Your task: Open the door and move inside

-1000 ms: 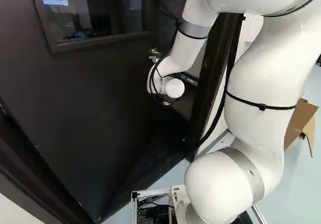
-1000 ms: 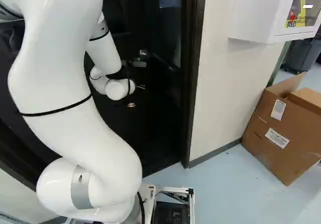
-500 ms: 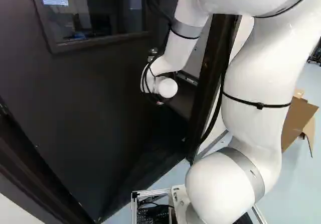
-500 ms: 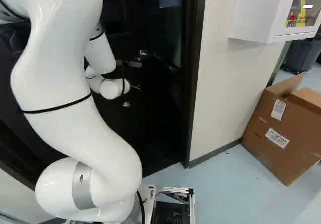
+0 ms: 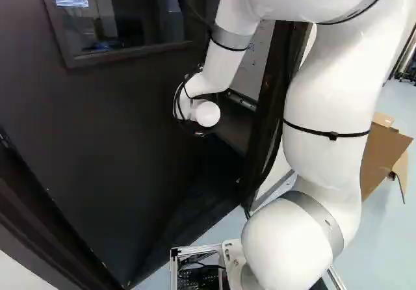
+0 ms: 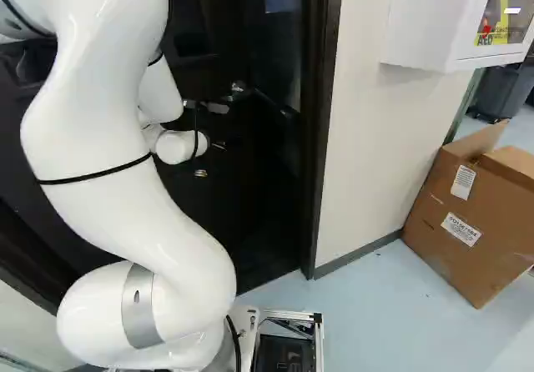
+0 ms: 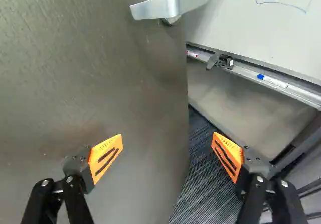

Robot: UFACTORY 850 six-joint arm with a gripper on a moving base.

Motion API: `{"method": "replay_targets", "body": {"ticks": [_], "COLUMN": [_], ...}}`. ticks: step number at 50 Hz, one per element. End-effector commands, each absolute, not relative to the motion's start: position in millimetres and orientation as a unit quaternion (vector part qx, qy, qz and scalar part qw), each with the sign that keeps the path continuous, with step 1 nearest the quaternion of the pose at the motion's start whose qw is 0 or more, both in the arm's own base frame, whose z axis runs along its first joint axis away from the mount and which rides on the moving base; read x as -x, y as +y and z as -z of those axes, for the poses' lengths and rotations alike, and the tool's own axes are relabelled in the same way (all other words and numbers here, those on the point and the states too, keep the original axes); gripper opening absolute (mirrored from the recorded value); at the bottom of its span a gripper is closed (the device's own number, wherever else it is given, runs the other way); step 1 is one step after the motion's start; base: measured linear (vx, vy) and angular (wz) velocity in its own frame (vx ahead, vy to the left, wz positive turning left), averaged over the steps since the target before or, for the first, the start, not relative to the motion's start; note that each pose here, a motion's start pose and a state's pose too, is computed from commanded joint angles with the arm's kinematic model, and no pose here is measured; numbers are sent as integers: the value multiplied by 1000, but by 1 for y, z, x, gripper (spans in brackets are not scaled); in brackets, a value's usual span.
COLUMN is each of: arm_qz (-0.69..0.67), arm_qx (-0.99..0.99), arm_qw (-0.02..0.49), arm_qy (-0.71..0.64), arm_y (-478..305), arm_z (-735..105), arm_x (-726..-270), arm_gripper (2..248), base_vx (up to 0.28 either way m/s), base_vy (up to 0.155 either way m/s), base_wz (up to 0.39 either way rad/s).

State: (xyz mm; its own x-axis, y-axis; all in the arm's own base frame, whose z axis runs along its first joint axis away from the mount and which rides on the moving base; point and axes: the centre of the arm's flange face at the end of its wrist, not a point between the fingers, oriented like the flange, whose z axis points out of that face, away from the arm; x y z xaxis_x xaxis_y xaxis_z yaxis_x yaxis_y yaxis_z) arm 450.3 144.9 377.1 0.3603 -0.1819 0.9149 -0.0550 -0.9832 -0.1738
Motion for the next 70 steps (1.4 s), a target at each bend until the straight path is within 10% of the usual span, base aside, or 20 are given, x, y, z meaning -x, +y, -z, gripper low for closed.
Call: {"method": "replay_targets", "body": {"ticks": [70], "arm_qz": [560], "arm_qx": [820], "arm_qw": [115], "arm_qy": [-7], "arm_y": [253], "arm_z": [-374], "arm_x": [-452], "arm_gripper": [247], "base_vx": [0], "base_vy": [0], "base_wz": [0]}}
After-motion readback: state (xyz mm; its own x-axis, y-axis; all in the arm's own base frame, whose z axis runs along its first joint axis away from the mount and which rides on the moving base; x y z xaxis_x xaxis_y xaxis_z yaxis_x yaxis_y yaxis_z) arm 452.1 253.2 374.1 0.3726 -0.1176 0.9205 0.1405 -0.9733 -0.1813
